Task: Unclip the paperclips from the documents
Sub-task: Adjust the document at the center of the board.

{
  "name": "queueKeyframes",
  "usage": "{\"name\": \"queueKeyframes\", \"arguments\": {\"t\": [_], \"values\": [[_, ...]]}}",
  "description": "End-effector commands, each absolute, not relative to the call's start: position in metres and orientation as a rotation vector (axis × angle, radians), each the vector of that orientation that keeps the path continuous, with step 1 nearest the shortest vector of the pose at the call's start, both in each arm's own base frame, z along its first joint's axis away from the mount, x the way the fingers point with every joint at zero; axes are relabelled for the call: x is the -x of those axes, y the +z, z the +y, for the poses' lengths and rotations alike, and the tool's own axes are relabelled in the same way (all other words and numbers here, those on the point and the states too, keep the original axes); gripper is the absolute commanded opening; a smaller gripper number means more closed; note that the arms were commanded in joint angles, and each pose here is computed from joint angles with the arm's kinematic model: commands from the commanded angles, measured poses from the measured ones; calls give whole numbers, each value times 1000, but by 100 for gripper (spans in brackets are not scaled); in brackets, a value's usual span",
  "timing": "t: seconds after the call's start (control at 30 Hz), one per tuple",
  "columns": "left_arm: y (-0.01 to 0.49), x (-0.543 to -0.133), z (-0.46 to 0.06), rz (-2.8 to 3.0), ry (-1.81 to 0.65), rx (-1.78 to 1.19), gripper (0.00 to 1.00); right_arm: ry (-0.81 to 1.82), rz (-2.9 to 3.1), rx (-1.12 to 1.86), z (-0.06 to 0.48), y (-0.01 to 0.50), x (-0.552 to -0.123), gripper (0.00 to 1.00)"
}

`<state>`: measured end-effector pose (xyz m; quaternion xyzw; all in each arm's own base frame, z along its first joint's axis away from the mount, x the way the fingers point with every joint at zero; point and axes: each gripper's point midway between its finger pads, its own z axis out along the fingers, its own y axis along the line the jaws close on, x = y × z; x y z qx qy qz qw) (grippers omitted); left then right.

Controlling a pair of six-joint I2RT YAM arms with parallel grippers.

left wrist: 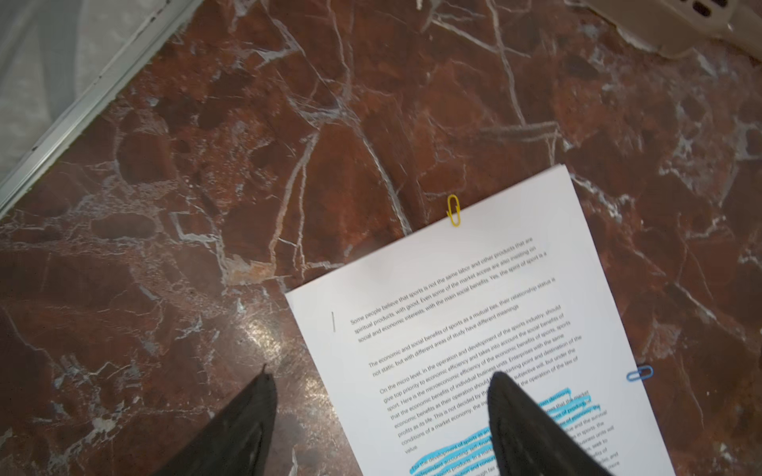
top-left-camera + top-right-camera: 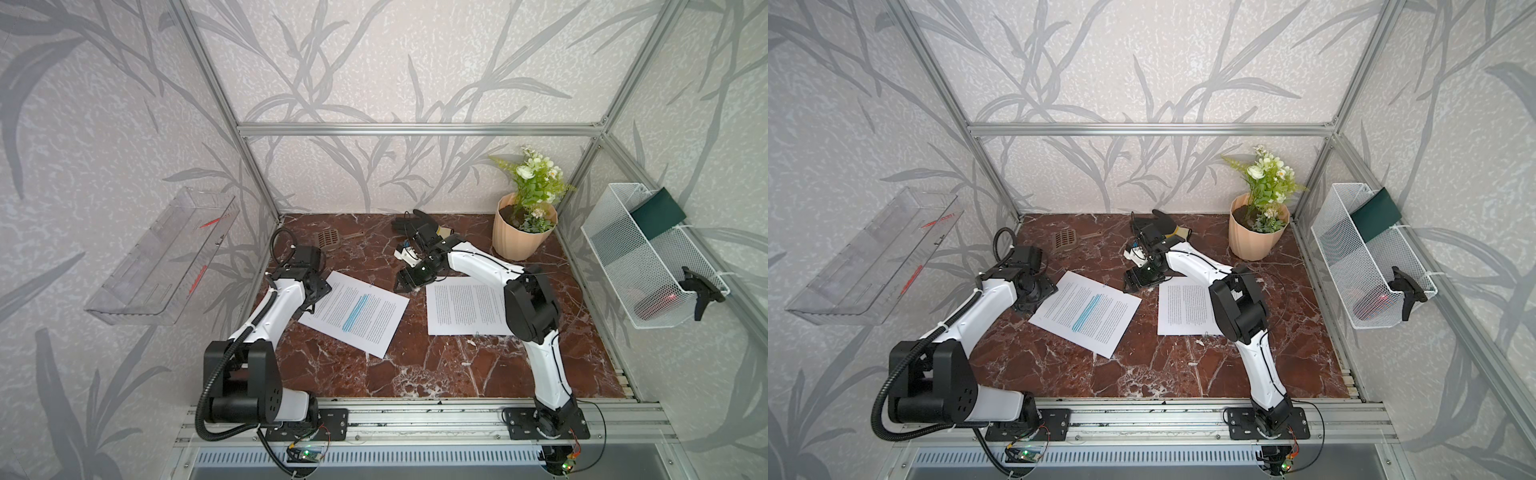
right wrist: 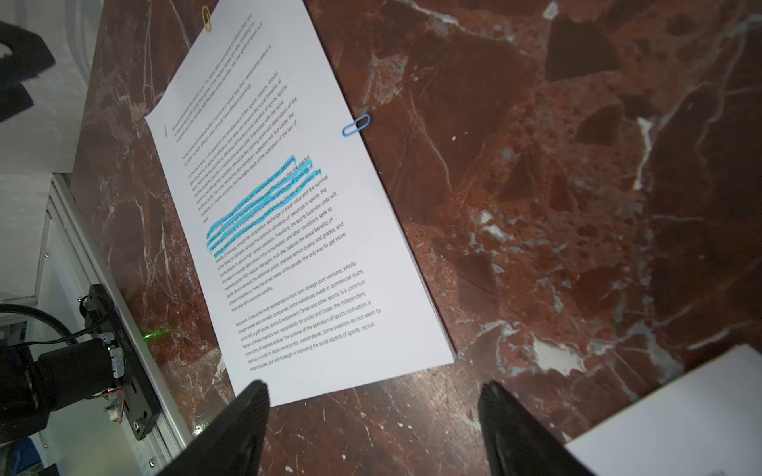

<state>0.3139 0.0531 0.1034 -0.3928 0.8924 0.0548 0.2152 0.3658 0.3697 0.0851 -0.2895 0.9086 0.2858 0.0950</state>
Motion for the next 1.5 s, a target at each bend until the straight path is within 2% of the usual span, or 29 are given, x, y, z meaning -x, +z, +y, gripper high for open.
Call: {"name": "queueKeyframes", "arguments": {"t": [0.0, 0.2, 0.33, 0.47, 0.6, 0.67, 0.97, 1.1, 1.3, 1.43, 1.47], "values": [[91, -305, 72, 2471, 241, 1162, 84, 761, 2732, 868, 368, 61, -372, 82], [67, -311, 72, 2301, 22, 1341, 85, 709, 2731, 858, 373, 46, -388, 84], [54, -324, 56, 2300, -136, 1353, 85, 707, 2762, 871, 375, 34, -388, 83], [41, -323, 54, 2304, -149, 1388, 85, 735, 2801, 872, 373, 25, -379, 73], [34, -331, 50, 2339, -155, 1372, 85, 733, 2841, 858, 366, 22, -368, 55], [31, -336, 47, 2359, -151, 1354, 84, 742, 2857, 845, 362, 24, -361, 50], [23, -372, 19, 2469, -146, 1195, 83, 699, 2926, 820, 330, 38, -323, 45], [24, -388, 1, 2538, -132, 1066, 82, 696, 2956, 799, 319, 46, -308, 47], [58, -406, -15, 2588, 0, 823, 82, 463, 2968, 765, 284, 50, -301, 74], [93, -409, -8, 2544, 19, 806, 82, 378, 2912, 780, 274, 69, -314, 77], [101, -409, -5, 2531, 27, 809, 86, 379, 2891, 788, 276, 76, -318, 78]]}}
